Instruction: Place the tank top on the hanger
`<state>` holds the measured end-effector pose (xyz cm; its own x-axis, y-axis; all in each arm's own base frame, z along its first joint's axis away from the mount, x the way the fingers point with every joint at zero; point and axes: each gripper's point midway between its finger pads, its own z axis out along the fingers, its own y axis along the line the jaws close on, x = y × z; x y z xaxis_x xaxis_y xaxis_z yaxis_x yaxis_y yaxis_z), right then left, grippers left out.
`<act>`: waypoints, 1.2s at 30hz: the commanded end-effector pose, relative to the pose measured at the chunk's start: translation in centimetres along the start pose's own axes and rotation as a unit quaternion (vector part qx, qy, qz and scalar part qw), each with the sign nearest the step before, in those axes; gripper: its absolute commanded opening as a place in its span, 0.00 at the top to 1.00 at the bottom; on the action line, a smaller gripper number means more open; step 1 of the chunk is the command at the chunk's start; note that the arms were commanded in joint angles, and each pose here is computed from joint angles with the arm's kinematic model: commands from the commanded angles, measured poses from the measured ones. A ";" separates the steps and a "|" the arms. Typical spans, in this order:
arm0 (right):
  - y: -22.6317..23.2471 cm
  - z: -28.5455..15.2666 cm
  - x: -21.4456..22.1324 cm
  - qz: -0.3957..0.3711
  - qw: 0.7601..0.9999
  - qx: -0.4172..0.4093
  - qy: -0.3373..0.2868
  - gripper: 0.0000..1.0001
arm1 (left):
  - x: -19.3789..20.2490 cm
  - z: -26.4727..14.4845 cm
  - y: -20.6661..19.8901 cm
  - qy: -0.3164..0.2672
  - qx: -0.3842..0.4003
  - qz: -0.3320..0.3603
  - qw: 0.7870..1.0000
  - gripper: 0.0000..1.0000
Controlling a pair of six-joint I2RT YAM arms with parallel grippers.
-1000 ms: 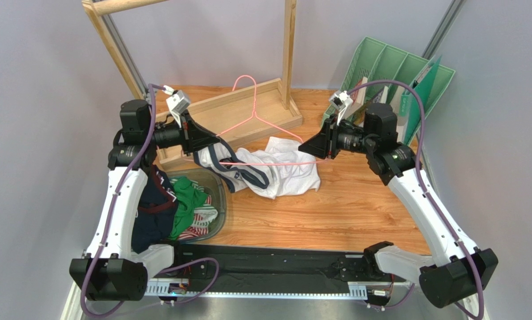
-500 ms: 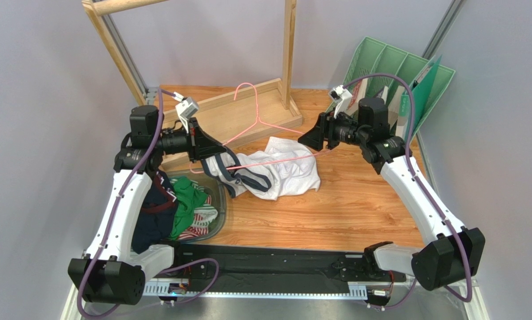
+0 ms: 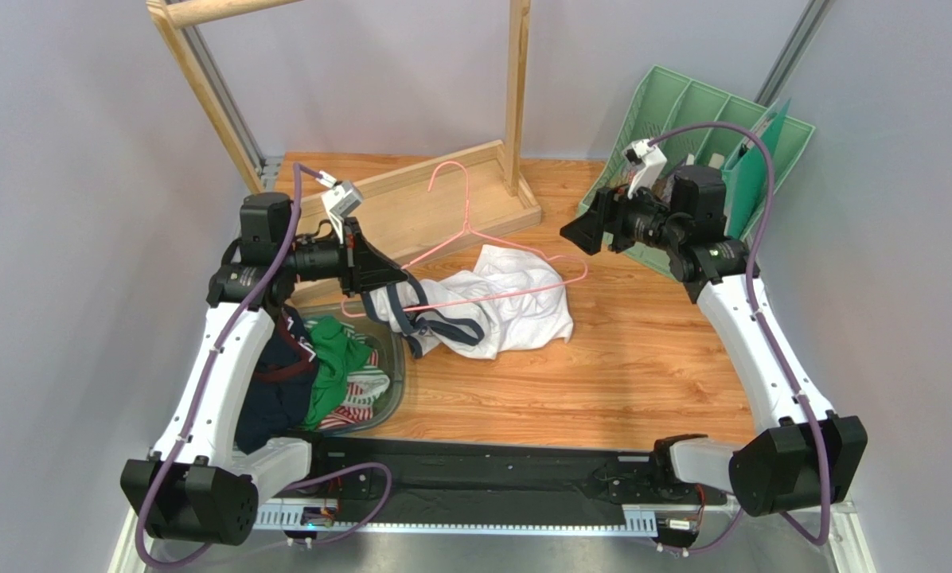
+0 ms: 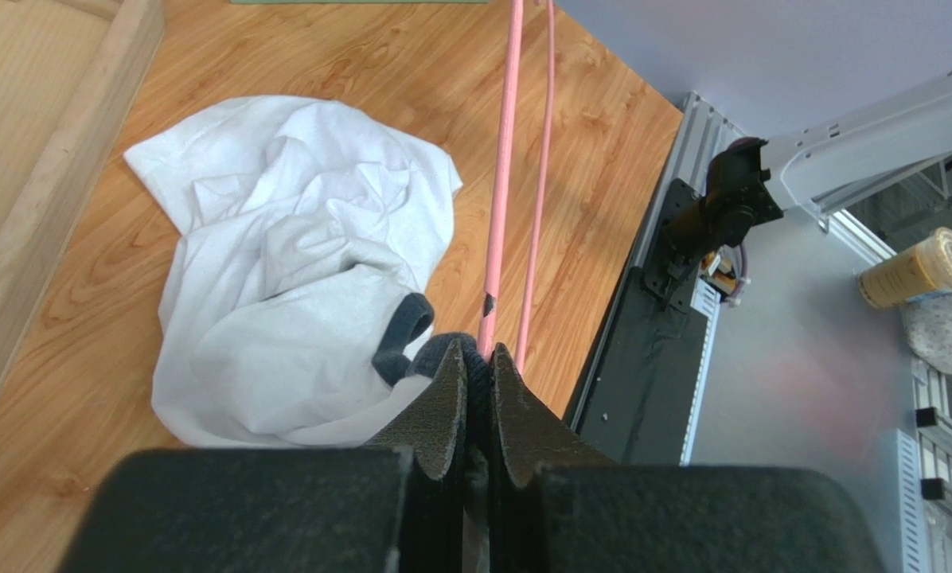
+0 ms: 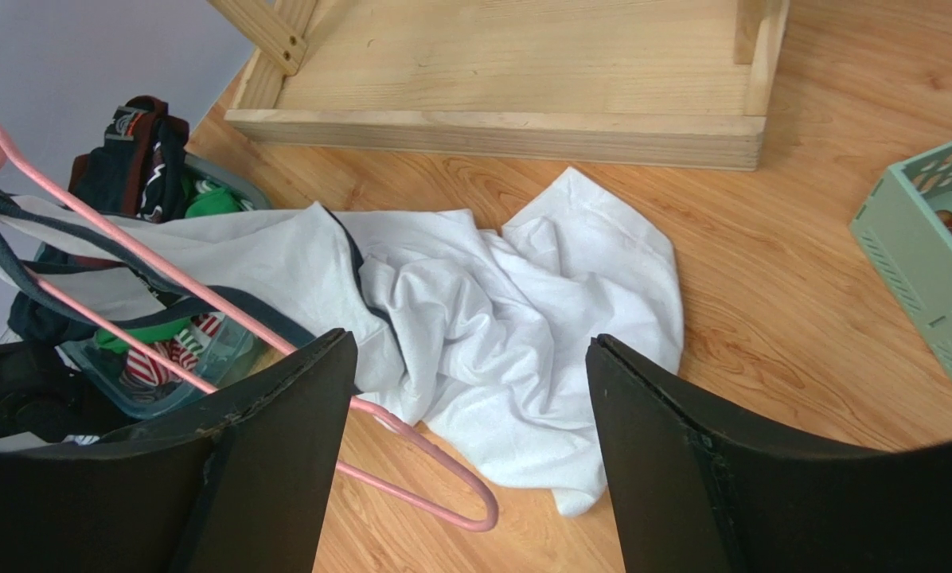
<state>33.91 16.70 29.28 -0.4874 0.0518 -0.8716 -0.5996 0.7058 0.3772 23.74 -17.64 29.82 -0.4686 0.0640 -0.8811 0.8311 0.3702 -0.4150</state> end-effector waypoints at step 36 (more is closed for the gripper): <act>11.6 10.3 18.3 0.066 0.992 0.022 0.103 0.35 | -1.1 -1.5 5.1 -0.039 -0.190 -0.033 0.980 1.00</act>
<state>22.16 30.98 13.26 -0.7249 -0.0849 -0.6836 -0.5070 0.7375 0.4460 28.27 -14.27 27.12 -0.5377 -0.0170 -0.8430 0.5985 0.6965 -0.3959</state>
